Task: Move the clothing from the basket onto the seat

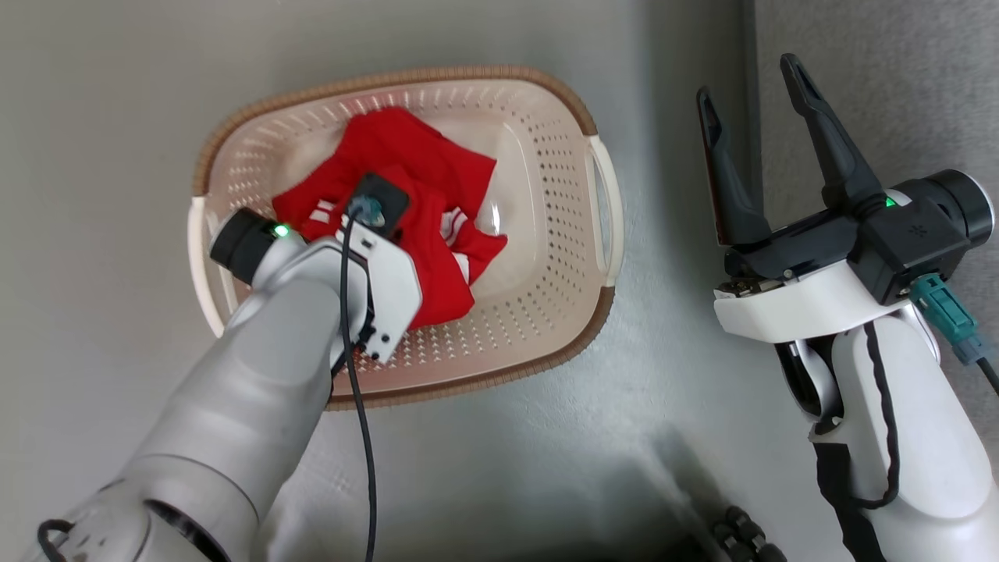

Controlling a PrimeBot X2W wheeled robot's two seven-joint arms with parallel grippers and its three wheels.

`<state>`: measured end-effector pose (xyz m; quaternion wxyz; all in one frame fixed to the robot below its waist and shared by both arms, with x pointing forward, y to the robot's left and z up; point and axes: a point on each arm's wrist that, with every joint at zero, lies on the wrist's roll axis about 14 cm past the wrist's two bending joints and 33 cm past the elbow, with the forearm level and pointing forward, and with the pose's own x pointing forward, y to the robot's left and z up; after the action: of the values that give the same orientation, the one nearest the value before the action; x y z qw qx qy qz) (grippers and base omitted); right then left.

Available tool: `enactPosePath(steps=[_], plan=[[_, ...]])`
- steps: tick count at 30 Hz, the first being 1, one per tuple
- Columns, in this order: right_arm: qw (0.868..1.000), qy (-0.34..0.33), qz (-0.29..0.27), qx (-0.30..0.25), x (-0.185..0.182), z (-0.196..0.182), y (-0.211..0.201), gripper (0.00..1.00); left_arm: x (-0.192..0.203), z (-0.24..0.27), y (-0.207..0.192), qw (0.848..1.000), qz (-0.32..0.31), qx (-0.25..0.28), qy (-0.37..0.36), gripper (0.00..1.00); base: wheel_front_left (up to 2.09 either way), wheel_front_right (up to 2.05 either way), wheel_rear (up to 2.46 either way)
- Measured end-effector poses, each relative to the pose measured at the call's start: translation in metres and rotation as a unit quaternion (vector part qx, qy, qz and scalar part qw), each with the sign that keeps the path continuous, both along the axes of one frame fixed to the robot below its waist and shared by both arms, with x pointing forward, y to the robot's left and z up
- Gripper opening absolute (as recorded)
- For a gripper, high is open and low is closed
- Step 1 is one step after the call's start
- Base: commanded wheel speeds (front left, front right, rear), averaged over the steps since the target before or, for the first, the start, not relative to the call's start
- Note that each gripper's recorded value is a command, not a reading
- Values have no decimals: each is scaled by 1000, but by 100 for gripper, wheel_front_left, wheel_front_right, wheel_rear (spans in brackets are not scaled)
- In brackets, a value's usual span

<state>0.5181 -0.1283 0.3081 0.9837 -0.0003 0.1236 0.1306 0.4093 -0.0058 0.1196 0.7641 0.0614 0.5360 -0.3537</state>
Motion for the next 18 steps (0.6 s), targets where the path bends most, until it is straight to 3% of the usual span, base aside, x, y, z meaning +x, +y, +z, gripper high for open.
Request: enactPosePath(steps=[8,18], plan=[[999,-33,3,-1,-4,43,3,100,-8,43,4,998,-4,-29,-55,0,0,0,0],[998,-62,-6,4,-46,103,3,100,-19,132,-1,985,10,-86,-151,0,0,0,0]])
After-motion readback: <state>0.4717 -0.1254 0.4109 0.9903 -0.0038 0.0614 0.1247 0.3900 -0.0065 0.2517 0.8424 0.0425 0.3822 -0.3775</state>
